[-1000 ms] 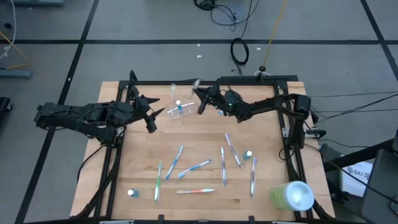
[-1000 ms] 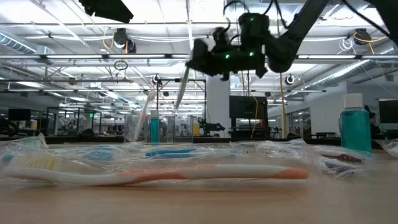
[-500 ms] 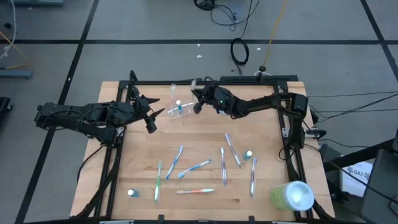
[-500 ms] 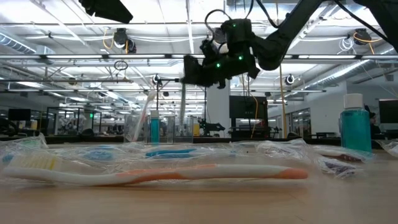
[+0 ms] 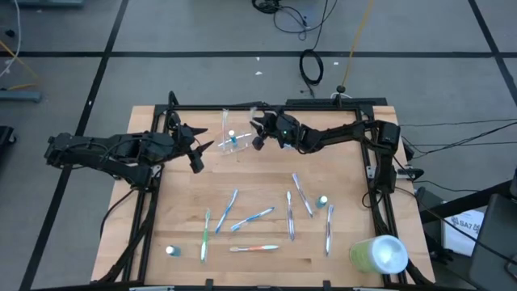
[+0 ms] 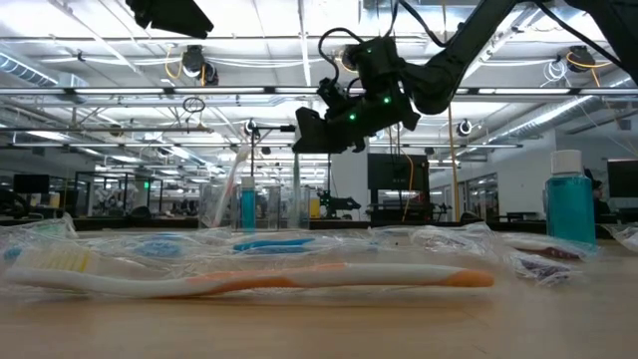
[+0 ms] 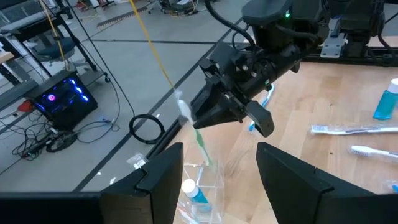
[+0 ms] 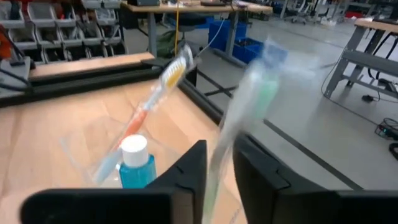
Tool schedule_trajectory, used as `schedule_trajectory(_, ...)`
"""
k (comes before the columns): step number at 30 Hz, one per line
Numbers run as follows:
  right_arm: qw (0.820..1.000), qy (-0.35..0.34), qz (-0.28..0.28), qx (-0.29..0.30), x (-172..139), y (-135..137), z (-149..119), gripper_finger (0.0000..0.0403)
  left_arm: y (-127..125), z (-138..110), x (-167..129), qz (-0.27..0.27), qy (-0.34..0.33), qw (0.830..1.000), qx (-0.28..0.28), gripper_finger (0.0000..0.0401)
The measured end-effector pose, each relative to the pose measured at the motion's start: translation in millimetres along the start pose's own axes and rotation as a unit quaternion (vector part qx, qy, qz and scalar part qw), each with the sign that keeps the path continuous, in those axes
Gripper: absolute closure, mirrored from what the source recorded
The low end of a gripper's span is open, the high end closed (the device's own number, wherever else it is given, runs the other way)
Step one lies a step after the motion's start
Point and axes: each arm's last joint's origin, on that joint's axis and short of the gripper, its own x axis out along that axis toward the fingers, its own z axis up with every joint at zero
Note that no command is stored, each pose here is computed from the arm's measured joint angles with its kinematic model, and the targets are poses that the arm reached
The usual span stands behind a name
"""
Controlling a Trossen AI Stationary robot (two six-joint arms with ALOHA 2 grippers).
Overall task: Pick & Place toothbrushing station
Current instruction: Put the top green toothbrush into the transparent organizer, then put the green toothbrush into the transparent organizer
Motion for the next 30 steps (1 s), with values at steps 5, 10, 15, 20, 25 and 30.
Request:
schedule_trajectory(5, 1.0, 0.016, 0.0, -0.003, 0, 0, -3, 0.028, 0, 0, 0, 0.0, 0.002, 1.0, -0.005, 0.0189)
schedule_trajectory(10, 1.0, 0.015, 0.002, -0.006, -2, 1, -1, 0.025, 0, -2, 0, -0.004, 0.009, 1.0, -0.013, 0.0189)
schedule_trajectory(15, 0.999, 0.031, 0.003, -0.009, -15, -2, 17, 0.0231, -2, -6, 0, -0.045, 0.03, 0.999, -0.004, 0.0189)
schedule_trajectory(20, 0.994, 0.107, 0.006, 0.005, -43, -4, 33, 0.0228, -5, -10, -1, -0.095, 0.056, 0.993, -0.039, 0.0189)
schedule_trajectory(25, 0.988, 0.149, 0.033, -0.011, -79, 9, 37, 0.0231, -9, -15, -3, -0.148, 0.095, 0.981, -0.076, 0.0189)
schedule_trajectory(30, 0.991, 0.116, 0.071, -0.013, -121, 22, 35, 0.0229, -14, -22, -8, -0.163, 0.132, 0.972, -0.104, 0.0189)
